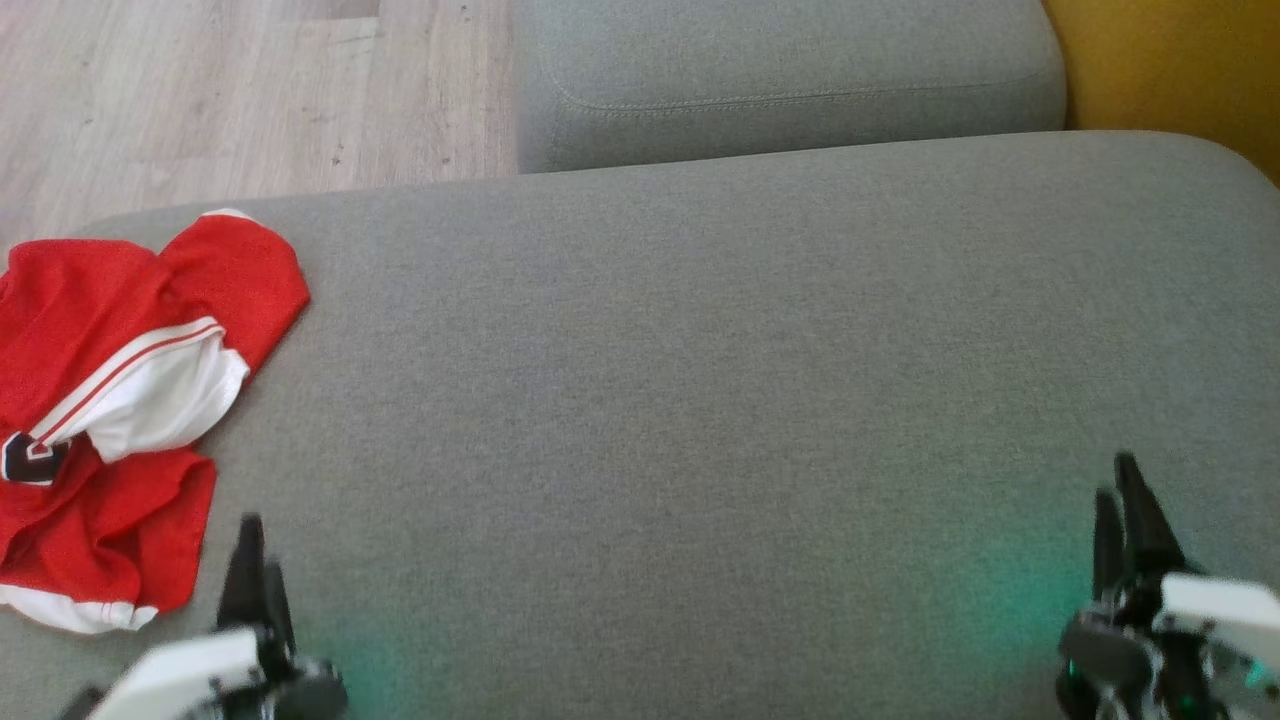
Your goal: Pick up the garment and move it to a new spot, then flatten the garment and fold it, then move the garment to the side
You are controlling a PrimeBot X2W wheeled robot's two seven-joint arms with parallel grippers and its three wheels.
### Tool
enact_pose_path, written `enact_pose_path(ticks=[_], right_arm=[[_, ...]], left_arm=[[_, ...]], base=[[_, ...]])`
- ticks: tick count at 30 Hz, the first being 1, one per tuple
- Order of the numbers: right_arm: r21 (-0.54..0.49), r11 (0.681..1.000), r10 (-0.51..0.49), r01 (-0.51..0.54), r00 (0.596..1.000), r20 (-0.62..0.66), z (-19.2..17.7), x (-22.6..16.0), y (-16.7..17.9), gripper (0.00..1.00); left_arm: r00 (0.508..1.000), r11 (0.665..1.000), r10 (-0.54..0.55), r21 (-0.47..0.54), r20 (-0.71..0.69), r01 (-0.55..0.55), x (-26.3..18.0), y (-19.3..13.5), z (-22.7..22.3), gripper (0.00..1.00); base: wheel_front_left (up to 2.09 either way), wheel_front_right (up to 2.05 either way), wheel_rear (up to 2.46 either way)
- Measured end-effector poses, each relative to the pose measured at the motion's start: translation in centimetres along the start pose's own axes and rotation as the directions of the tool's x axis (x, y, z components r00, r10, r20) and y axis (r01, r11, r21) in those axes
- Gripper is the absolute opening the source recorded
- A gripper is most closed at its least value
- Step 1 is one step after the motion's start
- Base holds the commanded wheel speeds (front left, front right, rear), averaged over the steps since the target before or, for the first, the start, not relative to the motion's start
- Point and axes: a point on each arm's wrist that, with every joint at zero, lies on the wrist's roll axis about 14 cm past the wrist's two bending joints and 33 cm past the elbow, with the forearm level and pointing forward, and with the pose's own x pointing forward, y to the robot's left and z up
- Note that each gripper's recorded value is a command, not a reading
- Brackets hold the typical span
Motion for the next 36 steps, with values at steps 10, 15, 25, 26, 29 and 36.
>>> enact_pose_path(ticks=[10, 15, 25, 26, 29, 36], right_arm=[[-0.025, 0.997, -0.074, 0.074, 0.997, 0.008, -0.1, -1.3, -2.5, 1.00], [-0.083, 0.995, -0.061, 0.061, 0.998, 0.000, -0.4, -1.1, -2.1, 1.00], [-0.252, 0.967, -0.037, 0.031, 0.999, -0.016, -1.1, -1.0, -1.1, 1.00], [-0.270, 0.963, -0.034, 0.027, 0.999, -0.022, -1.3, -0.9, -1.0, 1.00], [-0.320, 0.947, -0.031, 0.019, 0.999, -0.031, -1.5, -0.9, -0.9, 1.00], [-0.451, 0.892, -0.021, -0.005, 0.998, -0.052, -2.0, -0.8, -0.5, 1.00]], left_arm=[[0.997, 0.997, 0.071, 0.012, 0.011, -0.072, -1.3, 2.5, -0.1, 1.00], [0.998, 0.997, 0.063, 0.042, 0.015, -0.063, -1.2, 2.2, -0.2, 1.00], [0.999, 0.983, 0.050, 0.175, 0.009, -0.051, -1.1, 1.7, -0.6, 1.00], [0.999, 0.981, 0.050, 0.189, 0.009, -0.051, -1.1, 1.7, -0.7, 1.00], [0.999, 0.970, 0.050, 0.237, 0.002, -0.049, -1.1, 1.6, -0.9, 1.00], [0.999, 0.935, 0.049, 0.352, -0.012, -0.042, -1.2, 1.6, -1.4, 1.00]], base=[[0.00, 0.00, 0.00], [0.00, 0.00, 0.00], [0.00, 0.00, 0.00], [0.00, 0.00, 0.00], [0.00, 0.00, 0.00], [0.00, 0.00, 0.00]])
